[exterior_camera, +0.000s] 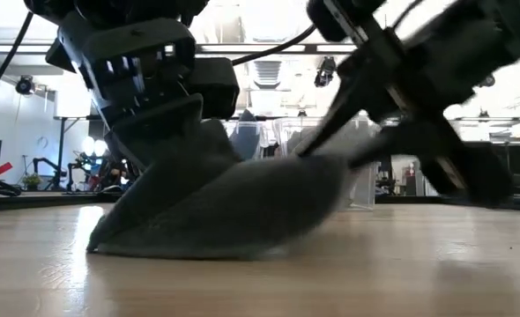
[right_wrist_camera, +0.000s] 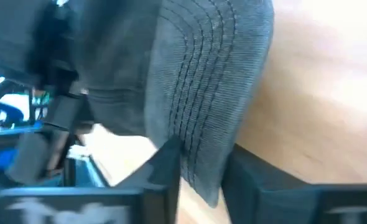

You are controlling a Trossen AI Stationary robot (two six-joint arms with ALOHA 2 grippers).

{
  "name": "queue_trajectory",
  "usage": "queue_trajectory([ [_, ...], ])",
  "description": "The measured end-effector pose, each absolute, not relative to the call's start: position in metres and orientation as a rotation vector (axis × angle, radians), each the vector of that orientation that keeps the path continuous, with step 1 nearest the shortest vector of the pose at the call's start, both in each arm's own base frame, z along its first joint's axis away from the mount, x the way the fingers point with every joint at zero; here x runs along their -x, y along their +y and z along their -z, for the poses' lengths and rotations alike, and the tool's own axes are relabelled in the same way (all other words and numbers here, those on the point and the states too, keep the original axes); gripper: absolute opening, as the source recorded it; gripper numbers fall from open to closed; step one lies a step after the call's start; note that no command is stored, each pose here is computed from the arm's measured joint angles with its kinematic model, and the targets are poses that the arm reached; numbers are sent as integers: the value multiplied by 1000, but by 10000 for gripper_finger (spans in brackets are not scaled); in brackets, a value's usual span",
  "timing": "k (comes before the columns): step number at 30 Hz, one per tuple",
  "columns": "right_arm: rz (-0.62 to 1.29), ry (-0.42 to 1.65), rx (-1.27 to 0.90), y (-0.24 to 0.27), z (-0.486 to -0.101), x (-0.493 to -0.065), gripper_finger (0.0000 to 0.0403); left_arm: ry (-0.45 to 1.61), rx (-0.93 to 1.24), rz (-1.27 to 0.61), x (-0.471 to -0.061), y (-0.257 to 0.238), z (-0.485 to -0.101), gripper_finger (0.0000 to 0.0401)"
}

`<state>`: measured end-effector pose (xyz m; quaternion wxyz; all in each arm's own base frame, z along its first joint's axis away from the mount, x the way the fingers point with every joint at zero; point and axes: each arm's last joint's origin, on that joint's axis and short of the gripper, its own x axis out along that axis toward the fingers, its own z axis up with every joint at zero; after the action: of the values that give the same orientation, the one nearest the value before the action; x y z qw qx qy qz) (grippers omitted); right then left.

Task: Pick & Place hat
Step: Put the black cap into the left transparent bin

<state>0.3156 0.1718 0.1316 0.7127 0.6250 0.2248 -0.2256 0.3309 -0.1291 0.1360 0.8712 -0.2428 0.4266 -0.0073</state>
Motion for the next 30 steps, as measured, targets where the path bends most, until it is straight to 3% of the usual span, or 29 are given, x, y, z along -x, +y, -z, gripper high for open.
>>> queue_trajectory([
  [5, 416, 494, -1320, 161, -155, -319, 18, 867, 486, -27, -329, -127, -149, 172],
  [12, 496, 488, -1176, 132, -209, -290, 14, 731, 406, -162, -298, -108, -219, 172],
  [20, 492, 164, -975, 70, -302, -275, 13, 383, 476, -256, -224, -78, -319, 172],
  [26, 522, 35, -745, 19, -363, -287, 13, 193, 507, -406, -175, -57, -351, 172],
  [30, 534, 62, -664, -23, -382, -306, 13, 172, 483, -436, -162, -50, -356, 172],
])
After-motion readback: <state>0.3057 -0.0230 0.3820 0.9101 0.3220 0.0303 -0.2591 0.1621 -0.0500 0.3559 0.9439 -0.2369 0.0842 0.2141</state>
